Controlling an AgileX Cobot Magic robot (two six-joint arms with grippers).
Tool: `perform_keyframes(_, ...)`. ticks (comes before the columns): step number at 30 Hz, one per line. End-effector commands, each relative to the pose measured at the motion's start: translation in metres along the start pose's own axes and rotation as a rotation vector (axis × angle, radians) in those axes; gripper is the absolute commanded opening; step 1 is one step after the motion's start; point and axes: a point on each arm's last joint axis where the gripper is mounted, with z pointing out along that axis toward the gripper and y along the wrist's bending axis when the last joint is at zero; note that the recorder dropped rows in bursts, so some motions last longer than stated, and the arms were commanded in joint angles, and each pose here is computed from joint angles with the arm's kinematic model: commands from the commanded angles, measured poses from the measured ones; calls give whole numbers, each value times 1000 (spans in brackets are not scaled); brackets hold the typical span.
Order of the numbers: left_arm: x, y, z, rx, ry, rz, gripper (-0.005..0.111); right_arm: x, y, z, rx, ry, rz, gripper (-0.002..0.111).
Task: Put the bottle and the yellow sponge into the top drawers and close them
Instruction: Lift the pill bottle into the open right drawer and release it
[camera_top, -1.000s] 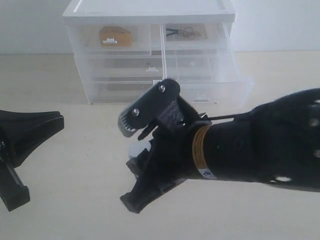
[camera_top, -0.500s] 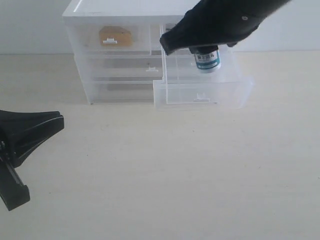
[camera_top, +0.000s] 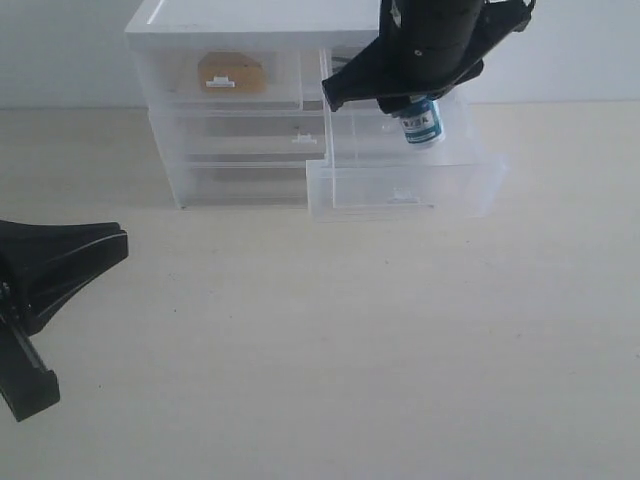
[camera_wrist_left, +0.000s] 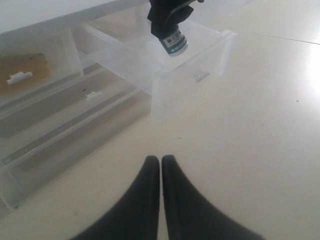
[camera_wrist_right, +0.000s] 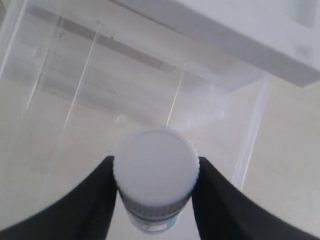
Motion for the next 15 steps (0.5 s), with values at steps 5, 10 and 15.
perform_keyframes(5, 2, 1, 0, -21, 14, -19, 4, -8, -4, -11, -31, -64, 48, 102)
perform_keyframes(10, 2, 2, 0, -24, 17, -15, 4, -10, -19, -50, -72, -128, 81, 91)
perform_keyframes(15, 2, 2, 0, -24, 17, -15, 4, 4, -46, -101, -55, -110, 106, 25)
